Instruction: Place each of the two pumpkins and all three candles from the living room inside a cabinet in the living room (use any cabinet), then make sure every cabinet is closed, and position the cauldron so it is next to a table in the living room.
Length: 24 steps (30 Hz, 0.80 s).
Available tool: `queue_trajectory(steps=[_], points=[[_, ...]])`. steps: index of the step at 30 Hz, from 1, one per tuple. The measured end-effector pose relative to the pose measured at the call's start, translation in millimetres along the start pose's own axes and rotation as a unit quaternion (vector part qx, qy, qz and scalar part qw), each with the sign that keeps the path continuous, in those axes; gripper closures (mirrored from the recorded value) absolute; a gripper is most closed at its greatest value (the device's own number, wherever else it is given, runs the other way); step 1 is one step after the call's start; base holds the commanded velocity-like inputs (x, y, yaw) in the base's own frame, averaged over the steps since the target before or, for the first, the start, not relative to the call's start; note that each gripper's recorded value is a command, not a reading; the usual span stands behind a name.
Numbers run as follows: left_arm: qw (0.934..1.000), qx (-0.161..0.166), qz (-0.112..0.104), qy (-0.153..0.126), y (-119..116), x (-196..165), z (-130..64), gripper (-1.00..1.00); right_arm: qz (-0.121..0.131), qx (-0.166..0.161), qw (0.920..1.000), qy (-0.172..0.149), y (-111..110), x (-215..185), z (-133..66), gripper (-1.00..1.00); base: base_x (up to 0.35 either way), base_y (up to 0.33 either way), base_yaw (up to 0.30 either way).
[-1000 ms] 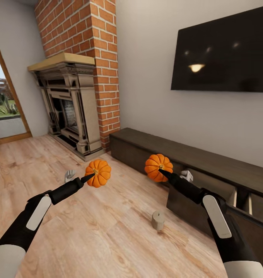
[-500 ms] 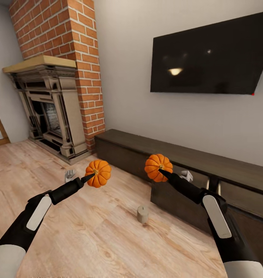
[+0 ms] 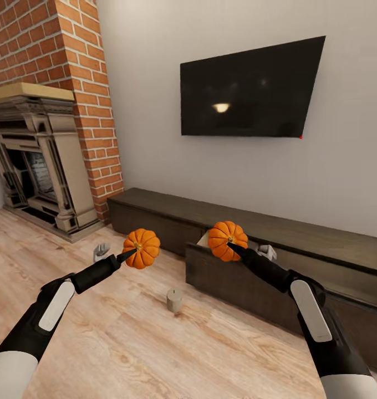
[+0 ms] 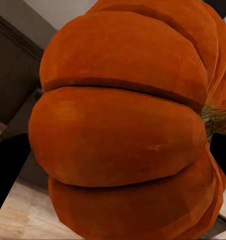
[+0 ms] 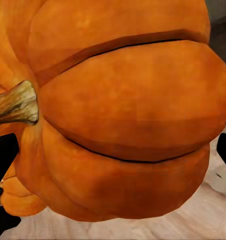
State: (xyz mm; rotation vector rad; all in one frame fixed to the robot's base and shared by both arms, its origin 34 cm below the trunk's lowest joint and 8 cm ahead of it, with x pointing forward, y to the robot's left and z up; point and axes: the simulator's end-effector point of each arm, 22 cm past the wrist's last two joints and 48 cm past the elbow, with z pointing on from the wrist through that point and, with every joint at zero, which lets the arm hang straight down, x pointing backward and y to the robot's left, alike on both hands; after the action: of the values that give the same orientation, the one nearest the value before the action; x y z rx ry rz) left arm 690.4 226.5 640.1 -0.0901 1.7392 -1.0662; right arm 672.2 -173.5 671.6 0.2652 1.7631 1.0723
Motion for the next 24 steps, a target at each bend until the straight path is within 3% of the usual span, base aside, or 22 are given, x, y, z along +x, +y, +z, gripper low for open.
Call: queue_trajectory(steps=[7, 24], points=[[1.0000, 0.001, 0.002, -0.001, -2.5, -2.0, -0.9, 1.00, -0.002, -0.002, 1.0000, -0.002, 3.0, -1.8, -1.1, 1.00, -0.074, -0.279, -0.133], [1.0000, -0.002, -0.002, 0.002, 3.2, 2.7, 0.9, 1.00, 0.002, 0.004, 1.0000, 0.001, -4.7, 0.6, 0.4, 1.00, -0.068, -0.269, -0.006]])
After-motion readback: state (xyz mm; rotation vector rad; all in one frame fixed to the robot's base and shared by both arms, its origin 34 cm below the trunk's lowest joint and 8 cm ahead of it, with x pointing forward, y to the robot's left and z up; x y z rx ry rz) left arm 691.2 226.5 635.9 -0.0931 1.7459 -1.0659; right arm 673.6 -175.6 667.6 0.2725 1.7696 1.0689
